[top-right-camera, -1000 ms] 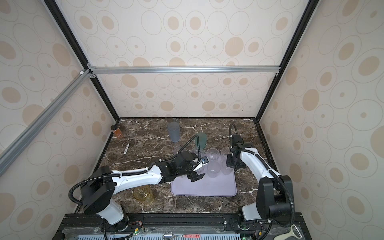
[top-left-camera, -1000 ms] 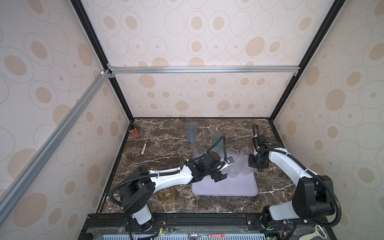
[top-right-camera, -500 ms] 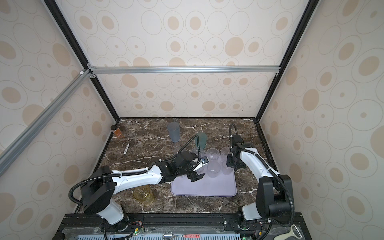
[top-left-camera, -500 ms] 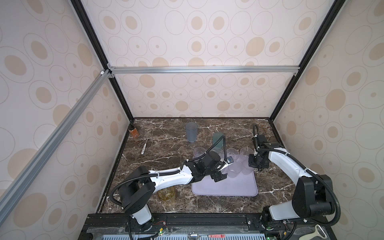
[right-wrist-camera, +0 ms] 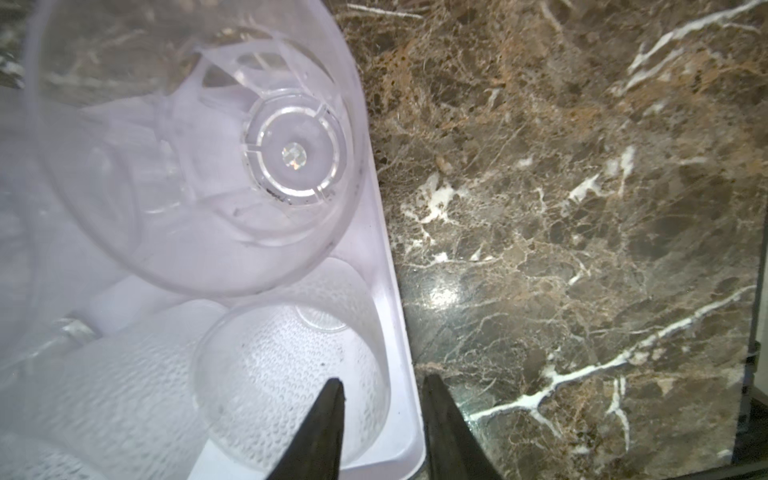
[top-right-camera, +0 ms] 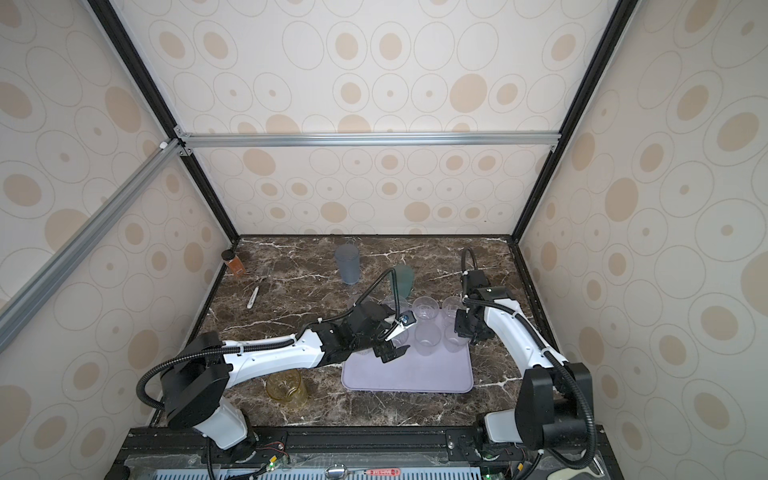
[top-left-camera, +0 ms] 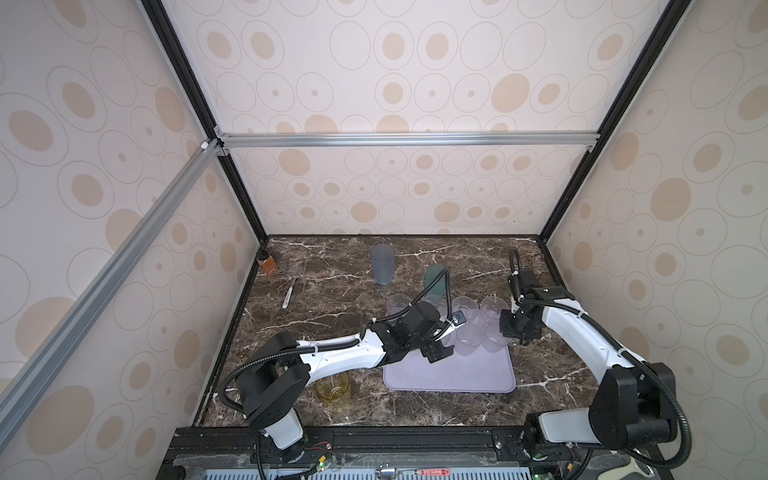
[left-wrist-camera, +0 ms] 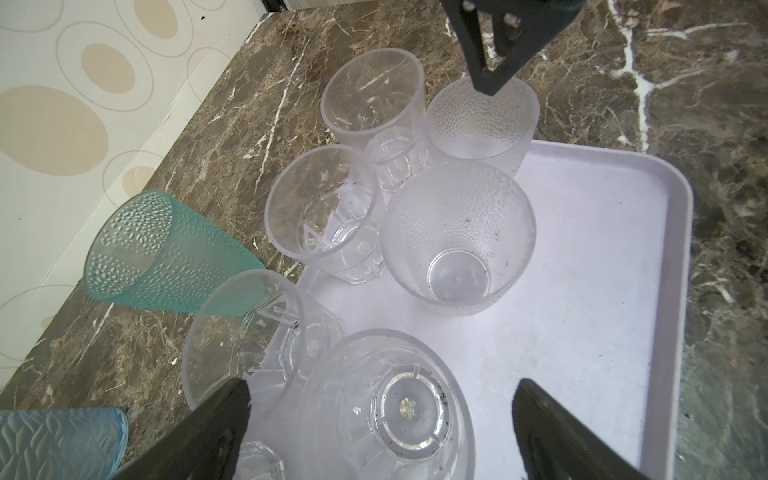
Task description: Place the glasses into the tray
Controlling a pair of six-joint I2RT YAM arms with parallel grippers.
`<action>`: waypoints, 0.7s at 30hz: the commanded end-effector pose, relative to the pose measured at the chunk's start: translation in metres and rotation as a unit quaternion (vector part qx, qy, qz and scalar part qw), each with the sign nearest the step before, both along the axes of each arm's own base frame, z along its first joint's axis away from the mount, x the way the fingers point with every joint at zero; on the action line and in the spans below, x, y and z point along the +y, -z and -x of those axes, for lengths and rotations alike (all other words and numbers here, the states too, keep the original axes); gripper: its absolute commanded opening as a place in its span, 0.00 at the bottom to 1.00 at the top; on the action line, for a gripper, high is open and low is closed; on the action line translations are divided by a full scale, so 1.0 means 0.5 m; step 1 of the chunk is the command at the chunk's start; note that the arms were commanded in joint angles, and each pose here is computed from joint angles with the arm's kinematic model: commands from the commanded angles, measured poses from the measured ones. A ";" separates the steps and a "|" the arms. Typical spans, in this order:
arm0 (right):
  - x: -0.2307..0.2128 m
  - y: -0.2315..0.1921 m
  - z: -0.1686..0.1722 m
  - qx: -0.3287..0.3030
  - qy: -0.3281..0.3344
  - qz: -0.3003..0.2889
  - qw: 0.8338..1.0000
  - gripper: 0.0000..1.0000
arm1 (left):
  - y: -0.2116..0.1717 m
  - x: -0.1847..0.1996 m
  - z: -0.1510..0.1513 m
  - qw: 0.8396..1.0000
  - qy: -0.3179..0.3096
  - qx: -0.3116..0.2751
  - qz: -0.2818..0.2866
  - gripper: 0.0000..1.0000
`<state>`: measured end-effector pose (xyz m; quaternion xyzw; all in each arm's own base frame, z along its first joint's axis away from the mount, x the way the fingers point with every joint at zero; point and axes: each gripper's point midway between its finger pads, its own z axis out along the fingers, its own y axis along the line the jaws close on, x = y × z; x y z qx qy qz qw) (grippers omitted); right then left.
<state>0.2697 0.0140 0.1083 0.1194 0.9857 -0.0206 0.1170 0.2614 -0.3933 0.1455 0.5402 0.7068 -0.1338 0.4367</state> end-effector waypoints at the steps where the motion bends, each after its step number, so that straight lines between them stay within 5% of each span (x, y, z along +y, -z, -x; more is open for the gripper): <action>1: 0.006 -0.063 0.007 -0.021 -0.007 -0.012 1.000 0.36 | -0.069 0.014 -0.020 0.999 -0.022 -0.013 0.032 0.98; 8: 0.033 -0.166 -0.028 -0.089 -0.011 -0.053 0.995 0.37 | -0.150 0.080 -0.069 0.991 -0.099 -0.044 0.076 0.97; 13: 0.079 -0.203 -0.082 -0.135 -0.011 -0.111 0.984 0.37 | -0.212 0.179 -0.155 0.962 -0.232 -0.005 0.144 0.92; 21: 0.172 -0.207 -0.168 -0.156 -0.025 -0.165 0.974 0.37 | -0.232 0.338 -0.234 0.915 -0.330 0.042 0.229 0.73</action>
